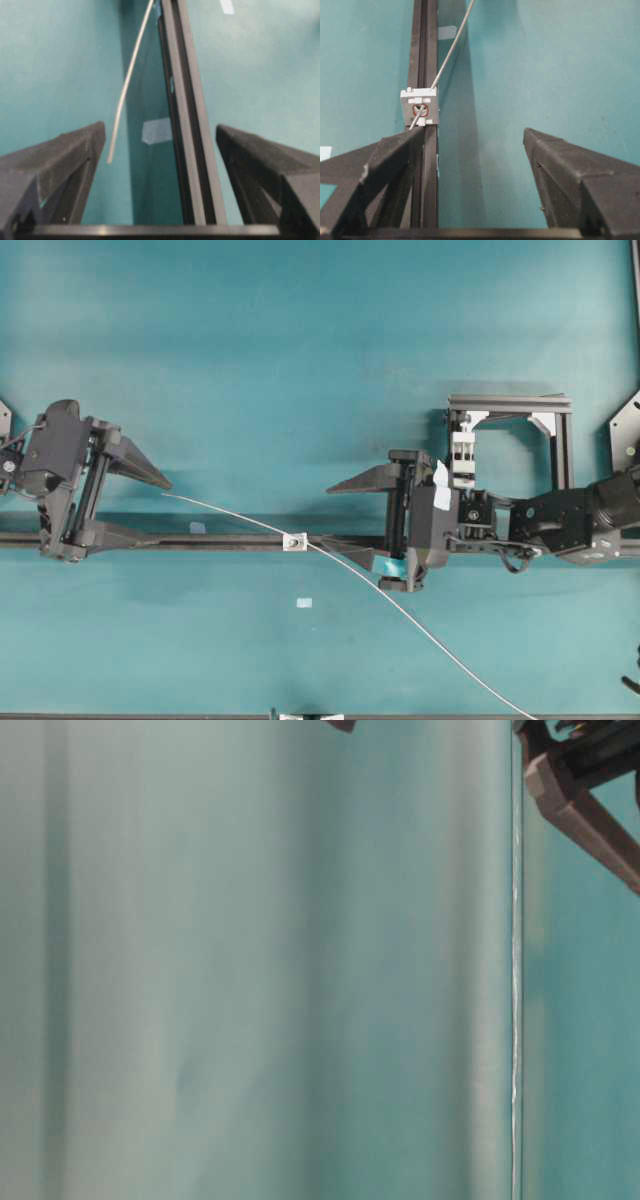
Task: Insert the wire through the hole in the metal fitting marked with a red label. (retake)
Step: 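Open the right gripper and move it back to the right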
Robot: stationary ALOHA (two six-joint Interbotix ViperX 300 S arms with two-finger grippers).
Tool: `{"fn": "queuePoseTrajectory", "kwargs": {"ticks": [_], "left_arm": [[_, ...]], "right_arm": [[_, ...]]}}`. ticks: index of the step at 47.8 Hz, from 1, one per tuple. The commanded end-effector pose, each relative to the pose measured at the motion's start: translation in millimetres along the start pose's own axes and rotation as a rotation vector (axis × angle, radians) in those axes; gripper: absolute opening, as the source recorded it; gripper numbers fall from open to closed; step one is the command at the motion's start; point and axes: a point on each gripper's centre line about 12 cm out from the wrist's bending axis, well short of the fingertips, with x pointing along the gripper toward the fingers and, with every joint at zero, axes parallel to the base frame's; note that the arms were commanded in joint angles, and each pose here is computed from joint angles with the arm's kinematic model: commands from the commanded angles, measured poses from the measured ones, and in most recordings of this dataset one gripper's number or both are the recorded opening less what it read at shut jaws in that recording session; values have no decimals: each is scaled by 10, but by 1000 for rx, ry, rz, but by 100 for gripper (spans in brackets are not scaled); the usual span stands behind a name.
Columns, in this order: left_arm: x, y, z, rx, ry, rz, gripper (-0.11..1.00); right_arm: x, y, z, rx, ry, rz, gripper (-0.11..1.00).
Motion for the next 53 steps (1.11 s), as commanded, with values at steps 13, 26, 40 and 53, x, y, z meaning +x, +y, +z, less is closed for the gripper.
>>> {"fn": "queuePoseTrajectory", "kwargs": {"ticks": [13, 26, 40, 53], "left_arm": [[-14, 43, 137, 5, -56, 16, 76], [-26, 179, 212, 43, -84, 70, 76], [-31, 297, 255, 39, -98, 115, 76], [-53, 445, 281, 14, -109, 171, 76]], "right_arm": [[-36, -61, 201, 24, -52, -9, 87], [-147, -276, 328, 45, -77, -50, 87], [-240, -389, 412, 56, -96, -69, 87], [-247, -423, 435, 56, -103, -77, 87]]}}
